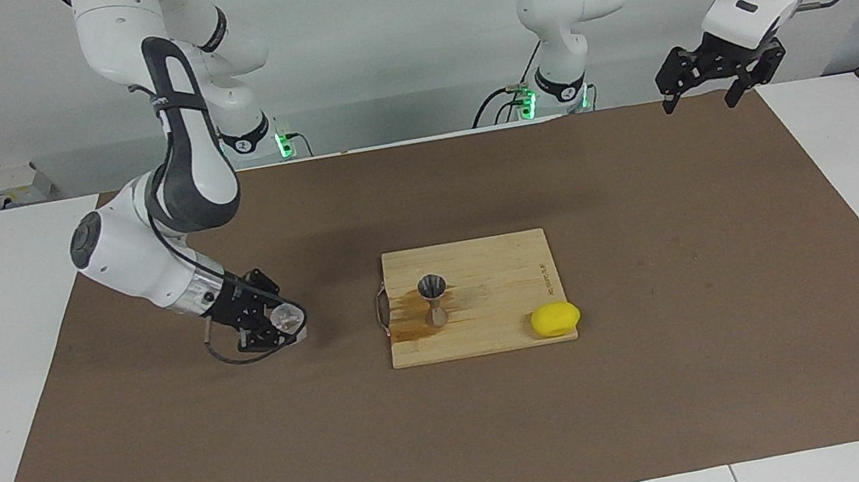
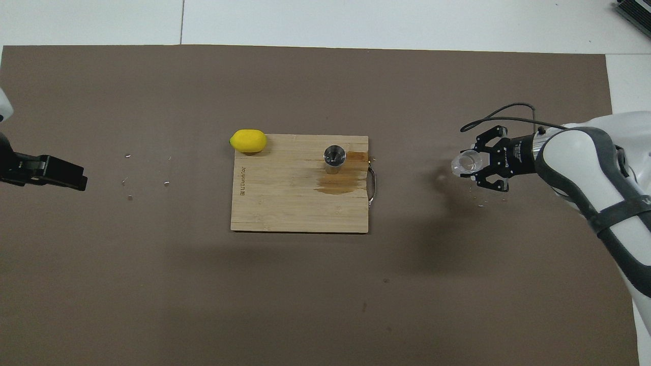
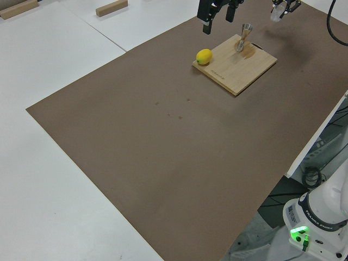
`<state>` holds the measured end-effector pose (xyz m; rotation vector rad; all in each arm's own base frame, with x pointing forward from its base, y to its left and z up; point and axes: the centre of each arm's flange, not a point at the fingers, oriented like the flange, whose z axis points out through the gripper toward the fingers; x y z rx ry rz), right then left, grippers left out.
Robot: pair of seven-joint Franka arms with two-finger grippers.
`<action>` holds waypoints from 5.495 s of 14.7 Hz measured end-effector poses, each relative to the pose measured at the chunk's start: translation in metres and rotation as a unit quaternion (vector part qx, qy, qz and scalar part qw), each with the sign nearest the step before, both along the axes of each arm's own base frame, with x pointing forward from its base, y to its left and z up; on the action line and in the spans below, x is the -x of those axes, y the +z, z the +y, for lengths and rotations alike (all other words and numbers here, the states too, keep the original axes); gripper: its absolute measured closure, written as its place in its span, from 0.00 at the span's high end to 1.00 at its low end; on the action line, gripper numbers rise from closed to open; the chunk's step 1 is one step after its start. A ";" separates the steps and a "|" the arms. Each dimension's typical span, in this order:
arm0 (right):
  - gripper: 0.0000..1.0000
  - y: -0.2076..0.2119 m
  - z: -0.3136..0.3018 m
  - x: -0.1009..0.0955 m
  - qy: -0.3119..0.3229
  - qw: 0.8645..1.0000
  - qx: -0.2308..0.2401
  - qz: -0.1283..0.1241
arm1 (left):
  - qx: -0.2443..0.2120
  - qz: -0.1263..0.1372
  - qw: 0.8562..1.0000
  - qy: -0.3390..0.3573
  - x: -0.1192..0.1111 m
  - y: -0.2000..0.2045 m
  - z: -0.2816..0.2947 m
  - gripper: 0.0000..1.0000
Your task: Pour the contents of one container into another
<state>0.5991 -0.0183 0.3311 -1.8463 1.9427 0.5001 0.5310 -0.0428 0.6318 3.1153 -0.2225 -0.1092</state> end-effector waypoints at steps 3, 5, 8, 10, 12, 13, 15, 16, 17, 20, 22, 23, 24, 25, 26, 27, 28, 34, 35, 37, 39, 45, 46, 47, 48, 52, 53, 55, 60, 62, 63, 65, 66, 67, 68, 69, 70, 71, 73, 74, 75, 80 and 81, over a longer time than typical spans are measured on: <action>0.51 -0.017 -0.029 0.011 0.021 1.000 -0.019 -0.006 | 0.000 0.000 1.000 0.000 0.000 0.000 0.000 1.00; 0.51 -0.029 -0.051 0.017 0.029 0.999 -0.031 -0.010 | 0.000 0.000 1.000 0.000 0.000 0.000 0.000 1.00; 0.51 -0.042 -0.059 0.022 0.035 0.999 -0.039 -0.007 | 0.000 0.000 1.000 0.000 0.000 0.000 0.000 1.00; 0.51 -0.047 -0.057 0.026 0.034 0.998 -0.045 -0.004 | 0.000 0.000 1.000 0.000 0.000 0.000 0.000 1.00; 0.51 -0.053 -0.058 0.031 0.034 0.998 -0.049 -0.001 | 0.000 0.000 1.000 0.000 0.000 0.000 0.000 1.00; 0.51 -0.055 -0.059 0.033 0.032 0.998 -0.049 0.001 | 0.000 0.000 1.000 0.000 0.000 0.000 0.000 1.00; 0.64 -0.059 -0.059 0.035 0.029 0.998 -0.046 0.002 | 0.000 0.000 1.000 0.000 0.000 0.000 0.000 1.00; 0.77 -0.060 -0.059 0.036 0.029 0.999 -0.046 0.001 | 0.000 0.000 1.000 0.000 0.000 0.000 0.000 1.00; 0.87 -0.060 -0.059 0.036 0.029 0.999 -0.046 0.001 | 0.000 0.000 1.000 0.000 0.000 0.000 0.000 1.00; 0.98 -0.053 -0.059 0.035 0.031 0.999 -0.043 -0.006 | 0.000 0.000 1.000 0.000 0.000 0.000 0.000 1.00; 1.00 -0.044 -0.061 0.035 0.051 0.998 -0.024 -0.012 | 0.000 0.000 1.000 0.000 0.000 0.000 0.000 1.00; 1.00 -0.040 -0.062 0.036 0.067 0.998 -0.008 -0.012 | 0.000 0.000 1.000 0.000 0.000 0.000 0.000 1.00; 1.00 -0.037 -0.063 0.037 0.081 0.997 0.007 -0.012 | 0.000 0.000 1.000 0.000 0.000 0.000 0.000 1.00; 1.00 -0.032 -0.065 0.037 0.093 0.995 0.021 -0.013 | 0.000 0.000 1.000 0.000 0.000 0.000 0.000 1.00; 1.00 -0.027 -0.066 0.038 0.106 0.994 0.034 -0.014 | 0.000 0.000 1.000 0.000 0.000 0.000 0.000 1.00; 1.00 -0.021 -0.067 0.038 0.123 0.991 0.050 -0.018 | 0.000 0.000 1.000 0.000 0.000 0.000 0.000 1.00; 1.00 -0.016 -0.068 0.039 0.144 0.987 0.063 -0.025 | 0.000 0.000 1.000 0.000 0.000 0.000 0.000 1.00; 1.00 0.016 -0.068 0.039 0.294 0.943 0.136 -0.071 | 0.000 0.000 1.000 0.000 0.000 0.000 0.000 1.00; 1.00 0.019 -0.062 0.039 0.329 0.930 0.145 -0.076 | 0.000 0.000 1.000 0.000 0.000 0.000 0.000 1.00; 1.00 0.022 -0.048 0.042 0.393 0.904 0.151 -0.076 | 0.000 0.000 1.000 0.000 0.000 0.000 0.000 1.00; 1.00 0.025 -0.030 0.041 0.455 0.871 0.167 -0.078 | 0.000 0.000 1.000 0.000 0.000 0.000 0.000 1.00; 1.00 0.069 0.030 0.042 0.572 0.783 0.220 -0.110 | 0.000 0.000 1.000 0.000 0.000 0.000 0.000 1.00; 1.00 0.086 0.034 0.044 0.577 0.775 0.226 -0.123 | 0.000 0.000 1.000 0.000 0.000 0.000 0.000 1.00; 1.00 0.104 0.036 0.047 0.581 0.769 0.231 -0.132 | 0.000 0.000 1.000 0.000 0.000 0.000 0.000 1.00; 1.00 0.124 0.036 0.050 0.584 0.765 0.235 -0.139 | 0.000 0.000 1.000 0.000 0.000 0.000 0.000 1.00; 1.00 0.218 0.036 0.052 0.599 0.745 0.244 -0.161 | 0.000 0.000 1.000 0.000 0.000 0.000 0.000 1.00; 1.00 0.239 0.036 0.051 0.603 0.743 0.243 -0.161 | 0.000 0.000 1.000 0.000 0.000 0.000 0.000 1.00; 1.00 0.270 0.035 0.047 0.607 0.741 0.239 -0.158 | 0.000 0.000 1.000 0.000 0.000 0.000 0.000 1.00; 1.00 0.273 0.047 0.034 0.628 0.732 0.223 -0.145 | 0.000 0.000 1.000 0.000 0.000 0.000 0.000 1.00; 1.00 0.267 0.044 0.035 0.641 0.724 0.213 -0.139 | 0.000 0.000 1.000 0.000 0.000 0.000 0.000 1.00; 1.00 0.266 0.041 0.038 0.643 0.724 0.209 -0.135 | 0.000 0.000 1.000 0.000 0.000 0.000 0.000 1.00; 1.00 0.265 0.037 0.046 0.644 0.725 0.207 -0.132 | 0.000 0.000 1.000 0.000 0.000 0.000 0.000 1.00; 1.00 0.266 0.036 0.049 0.643 0.725 0.207 -0.132 | 0.000 0.000 1.000 0.000 0.000 0.000 0.000 1.00; 1.00 0.267 0.036 0.052 0.643 0.725 0.208 -0.133 | 0.000 0.000 1.000 0.000 0.000 0.000 0.000 1.00; 1.00 0.269 0.036 0.053 0.643 0.725 0.208 -0.133 | 0.000 0.000 1.000 0.000 0.000 0.000 0.000 1.00; 1.00 0.269 0.037 0.054 0.644 0.724 0.208 -0.134 | 0.000 0.000 1.000 0.000 0.000 0.000 0.000 1.00; 1.00 0.269 0.038 0.054 0.645 0.723 0.208 -0.134 | 0.000 0.000 1.000 0.000 0.000 0.000 0.000 1.00; 1.00 0.269 0.039 0.054 0.645 0.723 0.208 -0.134 | 0.000 0.000 1.000 0.000 0.000 0.000 0.000 1.00; 1.00 0.269 0.040 0.054 0.646 0.722 0.208 -0.134 | 0.000 0.000 1.000 0.000 0.000 0.000 0.000 1.00; 1.00 0.269 0.040 0.054 0.646 0.722 0.208 -0.134 | 0.000 0.000 1.000 0.000 0.000 0.000 0.000 1.00; 1.00 0.269 0.040 0.054 0.646 0.722 0.208 -0.135 | 0.000 0.000 1.000 0.000 0.000 0.000 0.000 1.00; 1.00 0.269 0.040 0.054 0.646 0.722 0.208 -0.135 | 0.000 0.000 1.000 0.000 0.000 0.000 0.000 1.00; 1.00 0.269 0.040 0.054 0.646 0.722 0.208 -0.135 | 0.000 0.000 1.000 0.000 0.000 0.000 0.000 1.00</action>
